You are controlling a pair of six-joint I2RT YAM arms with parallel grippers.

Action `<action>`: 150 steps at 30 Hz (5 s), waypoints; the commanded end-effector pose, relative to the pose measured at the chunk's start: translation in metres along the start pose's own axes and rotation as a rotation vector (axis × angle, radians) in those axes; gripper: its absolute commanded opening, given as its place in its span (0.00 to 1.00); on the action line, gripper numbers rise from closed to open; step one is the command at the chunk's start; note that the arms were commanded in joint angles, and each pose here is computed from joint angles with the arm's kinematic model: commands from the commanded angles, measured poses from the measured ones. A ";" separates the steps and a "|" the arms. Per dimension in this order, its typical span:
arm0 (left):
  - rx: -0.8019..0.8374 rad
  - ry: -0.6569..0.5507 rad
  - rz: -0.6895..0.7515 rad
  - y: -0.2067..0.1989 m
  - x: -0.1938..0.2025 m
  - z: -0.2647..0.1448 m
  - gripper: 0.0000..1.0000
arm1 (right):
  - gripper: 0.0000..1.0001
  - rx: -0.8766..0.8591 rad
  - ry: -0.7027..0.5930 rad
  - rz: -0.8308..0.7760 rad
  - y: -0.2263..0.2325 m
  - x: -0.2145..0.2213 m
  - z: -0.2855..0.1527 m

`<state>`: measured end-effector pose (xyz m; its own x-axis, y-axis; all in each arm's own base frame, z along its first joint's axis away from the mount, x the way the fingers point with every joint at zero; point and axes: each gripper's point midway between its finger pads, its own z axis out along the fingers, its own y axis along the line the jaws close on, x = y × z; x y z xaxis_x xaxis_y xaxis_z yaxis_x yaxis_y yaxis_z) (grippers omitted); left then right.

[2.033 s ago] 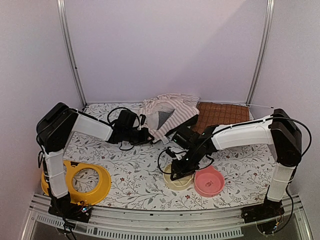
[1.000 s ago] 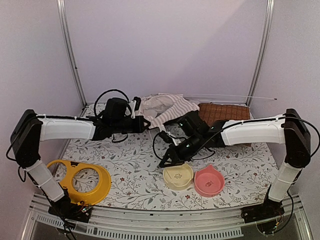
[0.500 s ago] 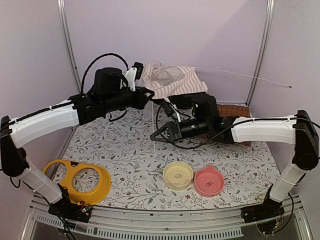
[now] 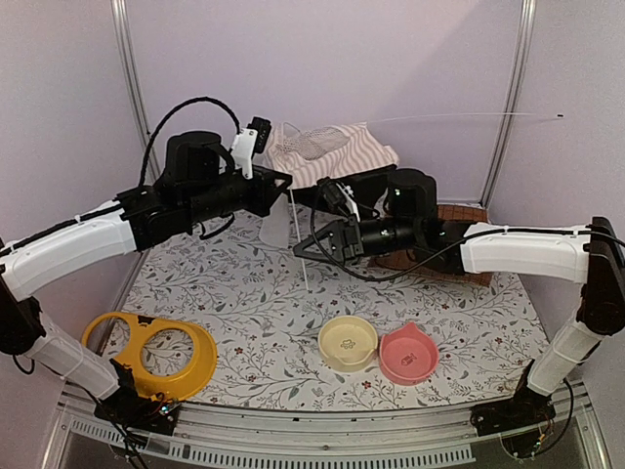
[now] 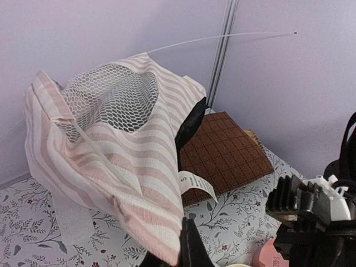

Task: Set up the pet tent
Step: Insert the tent pole into the pole socket of the pet tent.

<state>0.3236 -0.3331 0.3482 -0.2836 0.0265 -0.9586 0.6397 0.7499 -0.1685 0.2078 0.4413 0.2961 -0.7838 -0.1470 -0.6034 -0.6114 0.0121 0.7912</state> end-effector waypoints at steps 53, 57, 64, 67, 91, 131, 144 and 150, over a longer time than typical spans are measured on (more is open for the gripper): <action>0.340 0.273 0.349 -0.106 0.192 -0.045 0.00 | 0.00 0.149 -0.719 -0.418 0.053 -0.171 -0.078; 0.339 0.281 0.344 -0.106 0.198 -0.046 0.00 | 0.00 0.165 -0.732 -0.413 0.049 -0.172 -0.084; 0.341 0.295 0.346 -0.107 0.204 -0.046 0.00 | 0.00 0.177 -0.753 -0.398 0.043 -0.175 -0.094; 0.342 0.303 0.346 -0.106 0.207 -0.046 0.00 | 0.00 0.170 -0.760 -0.390 0.040 -0.177 -0.097; 0.340 0.300 0.346 -0.107 0.207 -0.048 0.00 | 0.00 0.192 -0.769 -0.360 0.021 -0.183 -0.100; 0.358 0.256 0.351 -0.113 0.192 -0.047 0.00 | 0.00 0.219 -0.699 -0.350 0.009 -0.165 -0.083; 0.362 0.238 0.345 -0.114 0.185 -0.048 0.00 | 0.00 0.249 -0.701 -0.366 0.003 -0.166 -0.079; 0.376 0.217 0.262 -0.107 0.173 -0.046 0.00 | 0.00 0.223 -0.665 -0.375 0.011 -0.154 -0.061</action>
<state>0.2213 -0.3713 0.2514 -0.1132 0.2306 -0.9664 0.8051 0.5913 0.0468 0.2883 0.4306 0.3376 -0.6201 0.1991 -0.7588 -0.7364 0.1856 0.6505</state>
